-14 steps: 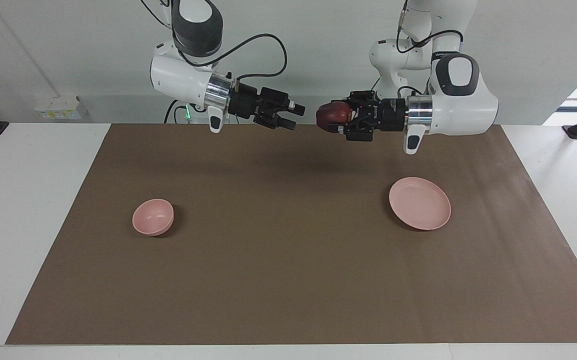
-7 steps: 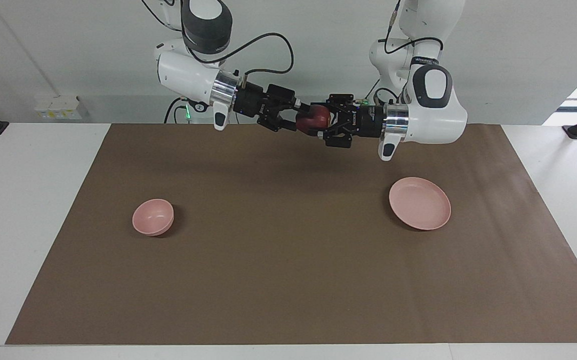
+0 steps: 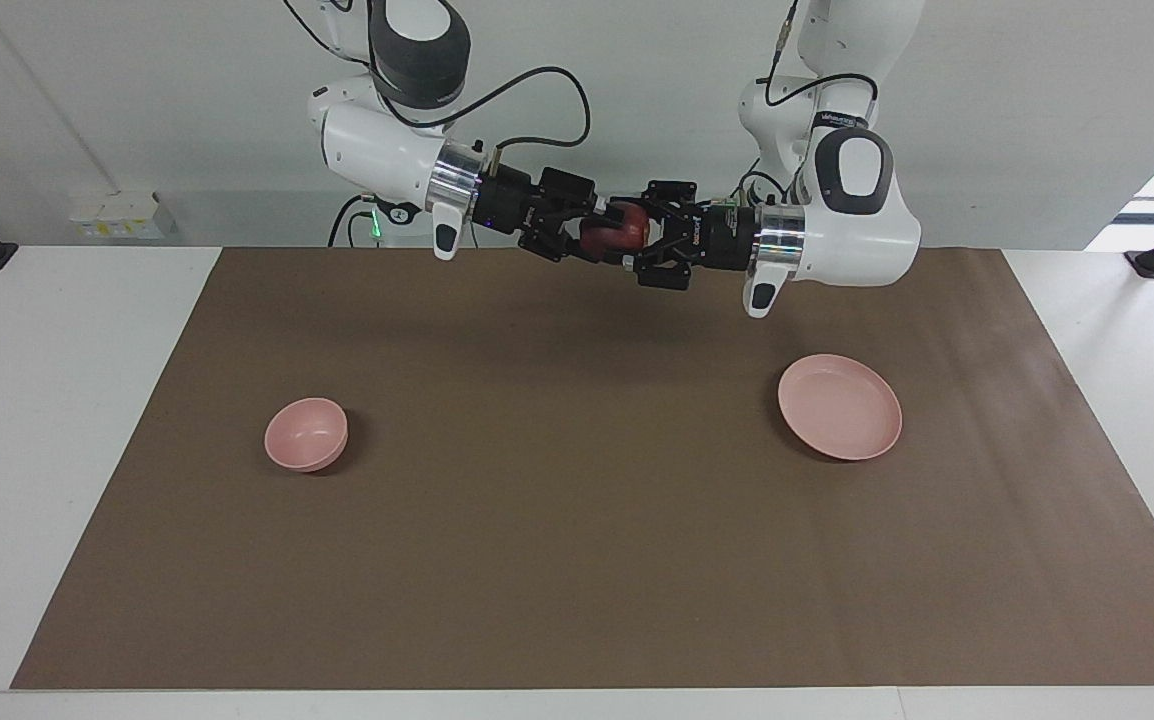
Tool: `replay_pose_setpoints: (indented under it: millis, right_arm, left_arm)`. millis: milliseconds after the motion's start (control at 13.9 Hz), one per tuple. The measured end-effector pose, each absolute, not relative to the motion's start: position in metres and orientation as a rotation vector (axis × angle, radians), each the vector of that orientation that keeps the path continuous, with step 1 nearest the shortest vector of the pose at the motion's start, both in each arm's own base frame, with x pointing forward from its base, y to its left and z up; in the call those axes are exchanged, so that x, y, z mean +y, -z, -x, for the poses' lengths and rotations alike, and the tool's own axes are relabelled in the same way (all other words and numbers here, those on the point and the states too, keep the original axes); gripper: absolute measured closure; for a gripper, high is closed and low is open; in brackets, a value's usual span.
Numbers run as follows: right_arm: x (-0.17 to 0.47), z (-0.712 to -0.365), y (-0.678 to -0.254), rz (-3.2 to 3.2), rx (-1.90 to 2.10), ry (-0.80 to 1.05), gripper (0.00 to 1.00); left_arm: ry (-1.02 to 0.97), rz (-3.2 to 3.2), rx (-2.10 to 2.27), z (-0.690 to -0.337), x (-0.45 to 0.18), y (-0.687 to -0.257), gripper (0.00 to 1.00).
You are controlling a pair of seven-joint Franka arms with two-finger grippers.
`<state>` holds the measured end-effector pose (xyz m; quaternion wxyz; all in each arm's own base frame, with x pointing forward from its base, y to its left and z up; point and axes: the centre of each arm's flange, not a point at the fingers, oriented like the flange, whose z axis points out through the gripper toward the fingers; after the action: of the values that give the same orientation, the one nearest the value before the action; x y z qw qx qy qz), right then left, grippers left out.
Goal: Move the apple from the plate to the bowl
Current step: 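Bring the apple to the right gripper and close the right gripper on it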
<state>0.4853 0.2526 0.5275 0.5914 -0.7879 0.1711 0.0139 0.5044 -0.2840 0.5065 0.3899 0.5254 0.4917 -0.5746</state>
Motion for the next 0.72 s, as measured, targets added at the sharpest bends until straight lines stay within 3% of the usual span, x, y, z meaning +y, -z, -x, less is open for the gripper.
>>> replay_pose_setpoints:
  millis: [144, 216, 288, 720]
  right_arm:
    - [0.2524, -0.4836, -0.5257, 1.837, 0.4, -0.034, 0.04]
    - [0.2502, -0.4833, -0.5242, 1.837, 0.406, -0.035, 0.16]
    - [0.2499, -0.483, -0.5244, 1.836, 0.41, -0.037, 0.19]
    - [0.25, -0.4827, -0.5242, 1.837, 0.424, -0.049, 0.19]
  left_arm:
    - [1.459, -1.338, 1.255, -0.4996, -0.2958, -0.5058, 0.23]
    - [1.456, -1.335, 1.259, -0.4993, -0.2968, -0.5056, 0.23]
    - [1.46, -1.331, 1.261, -0.4991, -0.297, -0.5055, 0.23]
    - [1.469, -1.327, 1.27, -0.4988, -0.2969, -0.505, 0.23]
